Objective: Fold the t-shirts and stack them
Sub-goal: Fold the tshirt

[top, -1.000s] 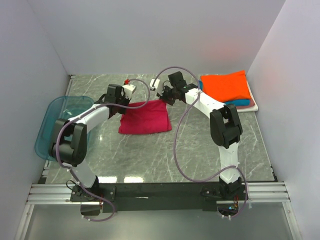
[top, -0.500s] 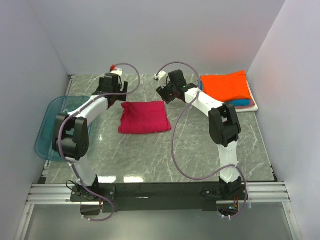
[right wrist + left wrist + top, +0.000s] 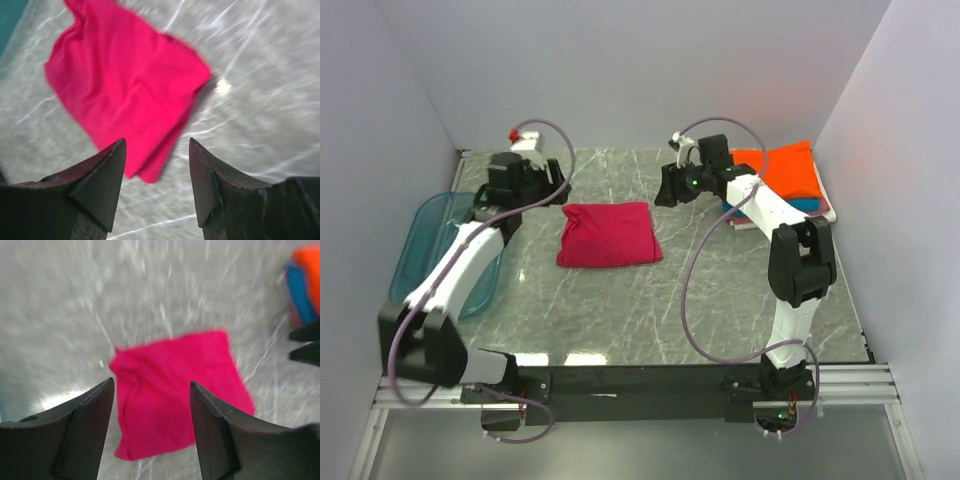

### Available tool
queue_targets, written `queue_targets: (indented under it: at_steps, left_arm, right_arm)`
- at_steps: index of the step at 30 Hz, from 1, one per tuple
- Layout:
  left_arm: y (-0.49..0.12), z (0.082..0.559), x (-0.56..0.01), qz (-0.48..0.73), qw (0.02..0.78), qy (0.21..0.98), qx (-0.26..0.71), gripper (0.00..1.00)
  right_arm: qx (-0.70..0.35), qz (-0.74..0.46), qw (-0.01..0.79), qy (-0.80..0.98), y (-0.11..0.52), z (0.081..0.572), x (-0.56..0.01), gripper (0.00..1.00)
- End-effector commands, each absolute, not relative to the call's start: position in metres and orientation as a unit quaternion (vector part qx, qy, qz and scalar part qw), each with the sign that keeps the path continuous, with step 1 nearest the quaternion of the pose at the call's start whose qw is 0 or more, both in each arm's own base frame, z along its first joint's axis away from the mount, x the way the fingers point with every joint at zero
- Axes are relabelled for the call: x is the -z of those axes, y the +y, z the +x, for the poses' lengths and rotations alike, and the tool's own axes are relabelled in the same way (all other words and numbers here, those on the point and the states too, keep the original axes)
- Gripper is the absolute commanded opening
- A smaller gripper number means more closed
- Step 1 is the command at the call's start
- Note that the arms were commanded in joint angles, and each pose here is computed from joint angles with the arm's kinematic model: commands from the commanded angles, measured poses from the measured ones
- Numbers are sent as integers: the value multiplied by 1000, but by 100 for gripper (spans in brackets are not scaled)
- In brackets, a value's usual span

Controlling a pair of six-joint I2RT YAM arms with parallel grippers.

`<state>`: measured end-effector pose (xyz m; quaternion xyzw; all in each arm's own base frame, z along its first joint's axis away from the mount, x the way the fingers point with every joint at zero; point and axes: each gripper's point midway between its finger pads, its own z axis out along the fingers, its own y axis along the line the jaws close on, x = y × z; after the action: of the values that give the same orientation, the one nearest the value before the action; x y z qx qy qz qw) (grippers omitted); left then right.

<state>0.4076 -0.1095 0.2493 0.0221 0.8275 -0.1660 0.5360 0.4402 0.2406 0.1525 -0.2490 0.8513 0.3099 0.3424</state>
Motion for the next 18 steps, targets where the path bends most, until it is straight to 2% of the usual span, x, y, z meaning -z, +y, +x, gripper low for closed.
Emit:
queue_targets:
  at_steps: [1, 6, 12, 18]
  left_arm:
    - [-123, 393, -155, -3, 402, 894, 199, 67]
    - [-121, 389, -134, -11, 387, 902, 193, 70]
    - [-113, 381, -147, -15, 404, 897, 181, 73]
    - [-104, 354, -163, -23, 430, 885, 177, 75]
  right_arm:
    - [-361, -215, 252, 872, 254, 416, -125, 61]
    - [-356, -167, 194, 899, 247, 403, -82, 63]
    - [-366, -129, 141, 911, 256, 387, -55, 70]
    - [-348, -114, 99, 925, 278, 367, -35, 70]
